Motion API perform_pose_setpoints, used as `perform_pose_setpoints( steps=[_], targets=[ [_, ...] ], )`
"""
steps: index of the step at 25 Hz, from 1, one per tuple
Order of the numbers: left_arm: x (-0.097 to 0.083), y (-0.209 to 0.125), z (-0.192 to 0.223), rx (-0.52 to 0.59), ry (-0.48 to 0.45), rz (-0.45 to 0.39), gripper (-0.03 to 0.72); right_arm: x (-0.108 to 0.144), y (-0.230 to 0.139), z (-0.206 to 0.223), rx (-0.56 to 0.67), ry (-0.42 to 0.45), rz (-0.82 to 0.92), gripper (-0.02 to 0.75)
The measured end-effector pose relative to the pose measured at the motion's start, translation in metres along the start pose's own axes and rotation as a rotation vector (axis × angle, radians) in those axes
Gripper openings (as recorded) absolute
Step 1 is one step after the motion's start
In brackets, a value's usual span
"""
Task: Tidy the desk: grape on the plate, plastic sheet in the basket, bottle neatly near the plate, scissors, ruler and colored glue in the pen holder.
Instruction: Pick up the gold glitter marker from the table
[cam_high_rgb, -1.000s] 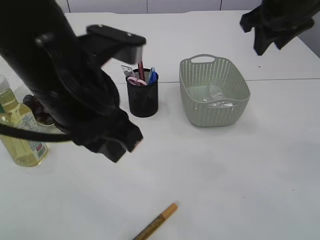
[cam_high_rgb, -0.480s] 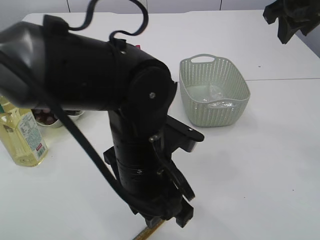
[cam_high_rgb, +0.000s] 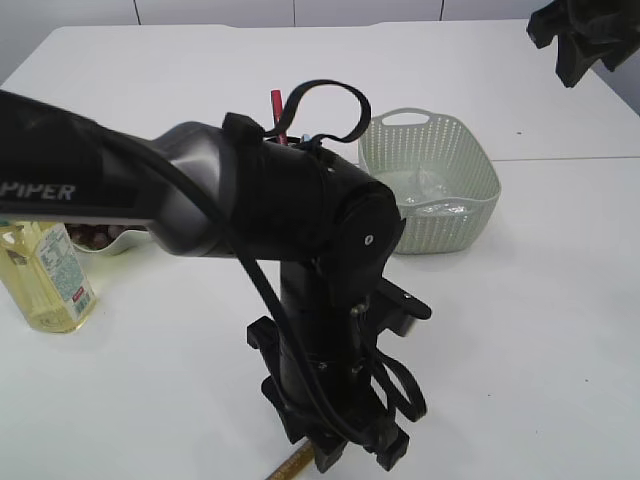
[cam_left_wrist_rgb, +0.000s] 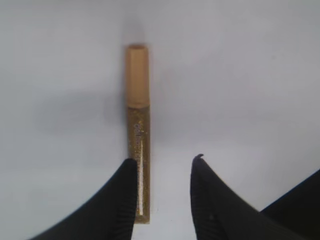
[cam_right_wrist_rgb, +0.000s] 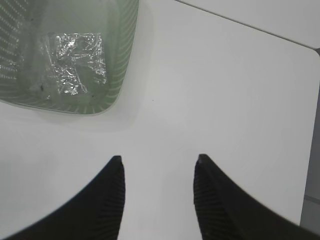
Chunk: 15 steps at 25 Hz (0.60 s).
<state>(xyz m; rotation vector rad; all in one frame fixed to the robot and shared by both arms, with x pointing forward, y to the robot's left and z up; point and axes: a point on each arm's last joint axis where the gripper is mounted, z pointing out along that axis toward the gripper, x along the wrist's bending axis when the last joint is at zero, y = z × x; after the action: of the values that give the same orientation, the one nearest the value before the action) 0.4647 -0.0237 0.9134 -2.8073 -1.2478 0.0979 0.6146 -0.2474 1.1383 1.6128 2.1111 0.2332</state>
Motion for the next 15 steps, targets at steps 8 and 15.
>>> perform_pose_setpoints(
  steps=[8,15],
  targets=[
    [0.001,0.003,0.020,0.041,0.017,0.016,0.267,0.000,0.000,0.000,0.000,0.000,-0.001,0.333],
    [0.006,0.005,0.020,0.026,0.044,0.028,0.267,0.000,0.000,0.000,0.000,0.000,-0.001,0.333]
  ],
)
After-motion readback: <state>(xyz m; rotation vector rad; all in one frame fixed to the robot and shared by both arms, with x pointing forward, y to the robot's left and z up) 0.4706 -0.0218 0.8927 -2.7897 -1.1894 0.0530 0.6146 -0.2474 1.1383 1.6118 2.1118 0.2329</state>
